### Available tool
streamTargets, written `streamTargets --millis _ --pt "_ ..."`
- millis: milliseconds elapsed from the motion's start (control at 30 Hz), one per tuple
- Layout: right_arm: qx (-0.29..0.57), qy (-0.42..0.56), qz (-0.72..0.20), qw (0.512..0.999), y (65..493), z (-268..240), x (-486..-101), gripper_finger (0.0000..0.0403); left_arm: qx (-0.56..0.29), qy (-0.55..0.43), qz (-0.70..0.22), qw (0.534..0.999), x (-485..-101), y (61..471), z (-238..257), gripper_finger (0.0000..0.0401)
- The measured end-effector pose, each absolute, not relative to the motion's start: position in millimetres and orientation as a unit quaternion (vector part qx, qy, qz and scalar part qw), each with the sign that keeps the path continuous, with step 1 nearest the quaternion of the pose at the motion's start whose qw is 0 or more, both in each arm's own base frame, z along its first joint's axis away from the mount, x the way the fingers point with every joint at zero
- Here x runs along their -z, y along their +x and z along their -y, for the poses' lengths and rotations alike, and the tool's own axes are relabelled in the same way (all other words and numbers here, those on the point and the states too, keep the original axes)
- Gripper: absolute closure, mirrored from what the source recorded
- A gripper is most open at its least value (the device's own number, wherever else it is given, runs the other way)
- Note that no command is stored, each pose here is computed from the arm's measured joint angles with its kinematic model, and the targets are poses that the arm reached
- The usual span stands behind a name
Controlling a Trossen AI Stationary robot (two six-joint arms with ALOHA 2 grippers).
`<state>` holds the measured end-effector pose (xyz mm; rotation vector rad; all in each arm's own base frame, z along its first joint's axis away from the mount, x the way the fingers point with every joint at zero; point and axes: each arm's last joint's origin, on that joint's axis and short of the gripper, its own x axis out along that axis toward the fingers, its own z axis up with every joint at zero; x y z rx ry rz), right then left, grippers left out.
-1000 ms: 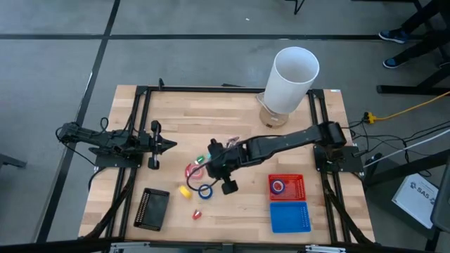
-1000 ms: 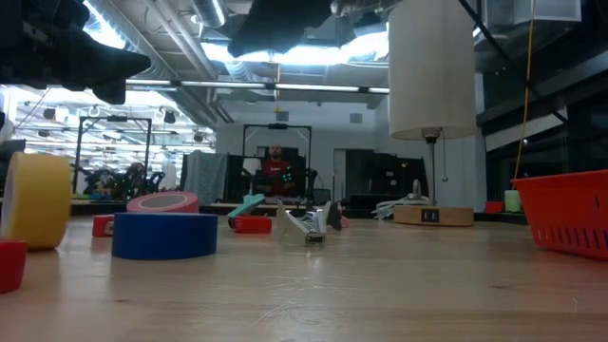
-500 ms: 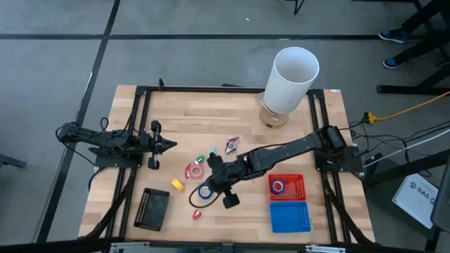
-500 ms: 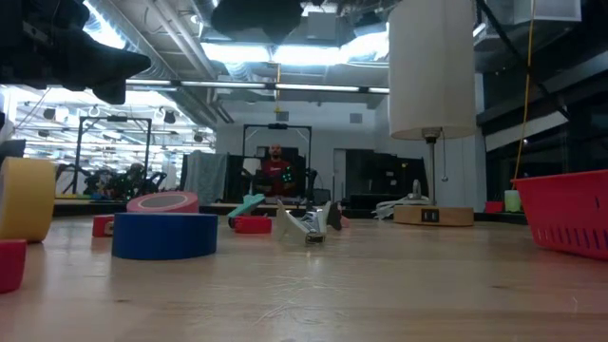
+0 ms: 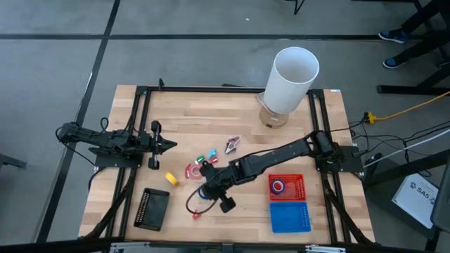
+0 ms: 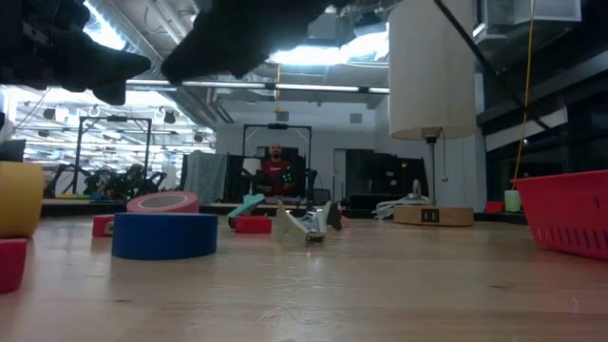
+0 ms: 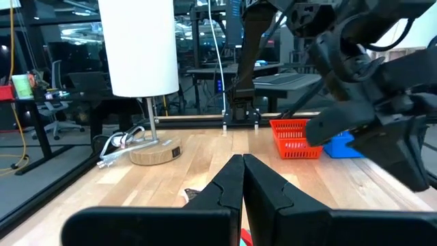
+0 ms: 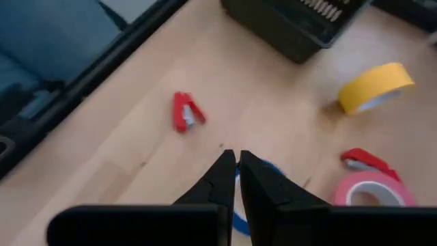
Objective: Pick and place Stapler, Stapler remover, tape
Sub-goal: Put the blue tape into the red basket
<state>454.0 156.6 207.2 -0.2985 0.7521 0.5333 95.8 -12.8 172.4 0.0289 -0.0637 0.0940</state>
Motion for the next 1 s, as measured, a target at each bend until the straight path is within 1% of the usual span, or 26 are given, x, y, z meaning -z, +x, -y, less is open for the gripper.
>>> streamTargets --millis 133,433,500,600,733,800,900,1000 --pt "-0.260 -0.144 -0.350 0.889 455 -159 -209 0.0377 -0.047 0.014 0.032 0.998 -172 96 13 0.0397" --pt "-0.253 -0.130 -0.371 0.884 453 -157 -206 0.0373 -0.047 0.014 0.032 0.998 -172 96 13 0.0397" --pt "-0.250 -0.121 -0.375 0.884 452 -158 -206 0.0362 -0.047 0.014 0.032 0.998 -172 96 13 0.0397" --pt "-0.240 -0.103 -0.390 0.883 451 -162 -202 0.0333 -0.047 0.014 0.032 0.998 -172 96 13 0.0397" --pt "-0.224 -0.117 -0.407 0.878 449 -168 -193 0.0288 -0.047 0.014 0.032 0.998 -172 96 13 0.0397" --pt "-0.226 -0.122 -0.412 0.874 449 -170 -188 0.0272 -0.047 0.014 0.032 0.998 -173 96 13 0.0397" --pt "-0.230 -0.131 -0.405 0.875 452 -171 -181 0.0260 -0.047 0.014 0.032 0.998 -172 96 13 0.0397" --pt "-0.232 -0.141 -0.404 0.873 455 -171 -174 0.0258 -0.047 0.014 0.032 0.998 -172 96 13 0.0397"
